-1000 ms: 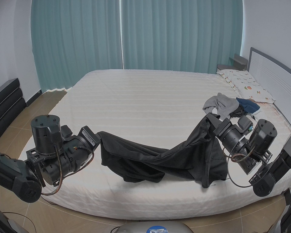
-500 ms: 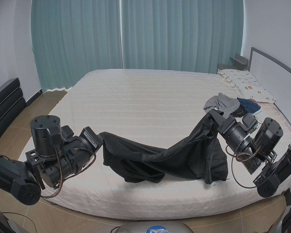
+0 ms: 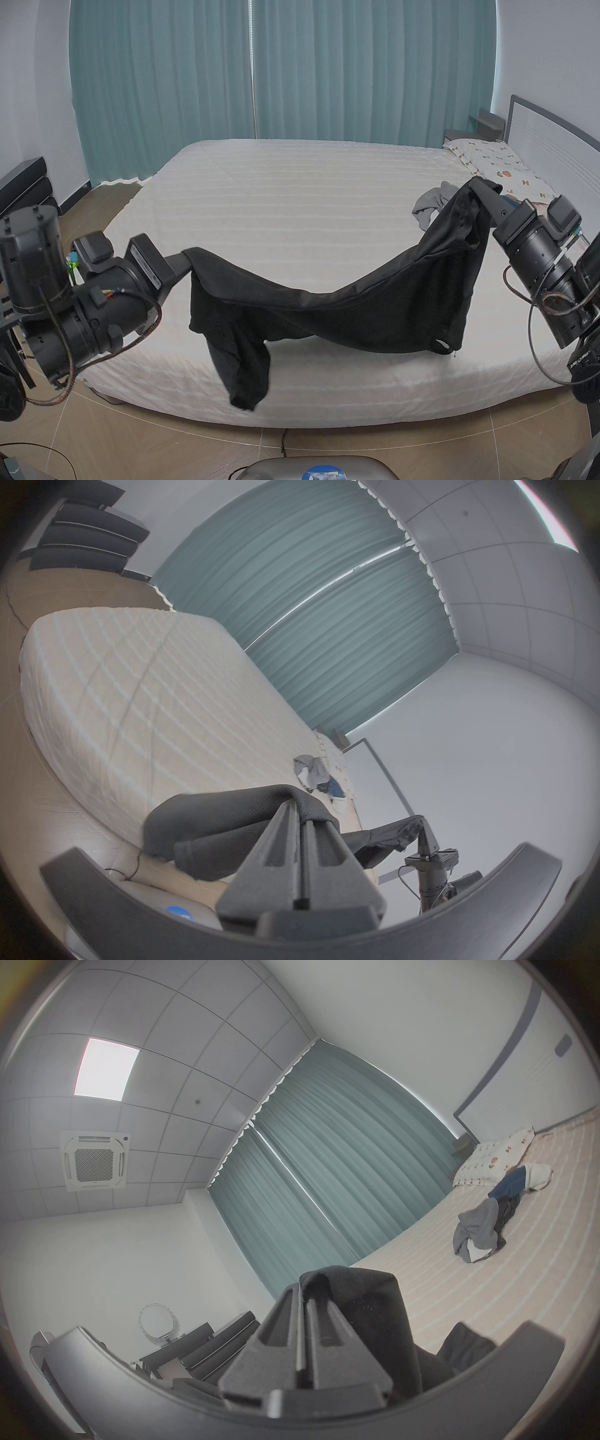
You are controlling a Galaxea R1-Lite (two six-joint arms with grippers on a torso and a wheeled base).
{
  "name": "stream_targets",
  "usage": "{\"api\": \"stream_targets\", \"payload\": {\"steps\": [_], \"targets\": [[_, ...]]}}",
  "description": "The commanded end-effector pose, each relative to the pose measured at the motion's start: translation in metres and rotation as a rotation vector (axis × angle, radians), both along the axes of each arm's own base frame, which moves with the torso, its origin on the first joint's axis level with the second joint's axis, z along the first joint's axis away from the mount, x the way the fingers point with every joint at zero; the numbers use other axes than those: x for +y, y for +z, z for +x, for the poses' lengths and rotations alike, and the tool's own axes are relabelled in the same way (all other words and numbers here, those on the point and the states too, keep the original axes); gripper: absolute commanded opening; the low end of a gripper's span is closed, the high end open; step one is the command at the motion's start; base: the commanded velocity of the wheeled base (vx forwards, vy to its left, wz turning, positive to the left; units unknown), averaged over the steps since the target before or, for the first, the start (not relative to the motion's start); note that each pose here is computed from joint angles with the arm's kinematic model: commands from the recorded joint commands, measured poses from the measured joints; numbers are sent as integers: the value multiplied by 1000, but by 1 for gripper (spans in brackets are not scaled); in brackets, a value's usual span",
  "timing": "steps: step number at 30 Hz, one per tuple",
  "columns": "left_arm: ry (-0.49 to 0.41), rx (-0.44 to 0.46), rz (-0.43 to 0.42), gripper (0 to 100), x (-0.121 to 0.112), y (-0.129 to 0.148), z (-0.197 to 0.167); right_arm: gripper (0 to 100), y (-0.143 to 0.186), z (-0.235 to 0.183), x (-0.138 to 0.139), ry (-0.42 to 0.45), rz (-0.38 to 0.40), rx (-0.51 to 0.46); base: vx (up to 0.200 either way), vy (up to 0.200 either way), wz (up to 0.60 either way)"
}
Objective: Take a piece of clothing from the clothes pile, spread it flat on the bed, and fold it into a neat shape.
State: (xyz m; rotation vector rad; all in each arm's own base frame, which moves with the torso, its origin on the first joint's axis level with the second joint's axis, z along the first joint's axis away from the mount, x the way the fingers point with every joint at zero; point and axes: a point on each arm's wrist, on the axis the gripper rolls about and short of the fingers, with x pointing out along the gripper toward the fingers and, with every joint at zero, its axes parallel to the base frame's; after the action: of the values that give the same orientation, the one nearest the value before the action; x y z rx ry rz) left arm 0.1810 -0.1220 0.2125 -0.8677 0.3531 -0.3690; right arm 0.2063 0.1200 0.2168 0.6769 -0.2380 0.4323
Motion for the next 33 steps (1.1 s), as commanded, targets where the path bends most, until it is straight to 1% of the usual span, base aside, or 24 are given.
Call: {"api": "stream_targets", "payload": {"steps": [1,2,3,4,5,8,9,10,12,14,15,17,23,24,27,29,30,33], "targets": [[25,-130,-83,0,14,56,-12,0,91,-32,-30,-32,64,-155,0,0,0],[28,-127,-81,0,13,62,-9,0,104,-29,-35,-47,53,-141,0,0,0],[28,-127,-81,0,13,62,-9,0,104,-29,-35,-47,53,-141,0,0,0],[48,-123,-76,0,16,75,-5,0,122,-16,-44,-81,40,-85,0,0,0],[54,-111,-69,0,16,78,-1,0,129,-12,-45,-86,47,-72,0,0,0],[89,-68,-39,0,12,80,20,0,154,1,-45,-99,75,-79,0,0,0],[92,-67,-38,0,13,80,21,0,155,2,-45,-102,76,-80,0,0,0],[135,-28,-13,0,14,79,41,0,165,18,-47,-135,73,-82,0,0,0],[157,4,1,0,13,79,56,0,168,33,-47,-158,64,-58,0,0,0],[176,45,18,0,12,73,74,0,166,53,-46,-180,47,-11,0,0,0],[176,45,18,0,12,73,74,0,166,53,-46,-180,47,-11,0,0,0],[179,81,28,0,11,62,97,0,155,79,-46,-209,27,47,100,0,0],[181,154,57,0,4,36,134,0,115,126,-41,-234,-13,161,200,0,0],[183,175,66,0,1,27,144,0,103,138,-40,-240,-22,191,200,0,0],[189,208,80,0,-3,11,162,0,85,155,-37,-244,-29,212,200,0,0],[190,225,86,0,-6,1,175,0,75,166,-34,-244,-28,204,200,0,0],[191,225,86,0,-6,0,176,0,74,167,-34,-244,-28,204,200,0,0],[200,251,86,0,-13,-20,202,0,53,190,-27,-288,-15,189,200,0,0]]}}
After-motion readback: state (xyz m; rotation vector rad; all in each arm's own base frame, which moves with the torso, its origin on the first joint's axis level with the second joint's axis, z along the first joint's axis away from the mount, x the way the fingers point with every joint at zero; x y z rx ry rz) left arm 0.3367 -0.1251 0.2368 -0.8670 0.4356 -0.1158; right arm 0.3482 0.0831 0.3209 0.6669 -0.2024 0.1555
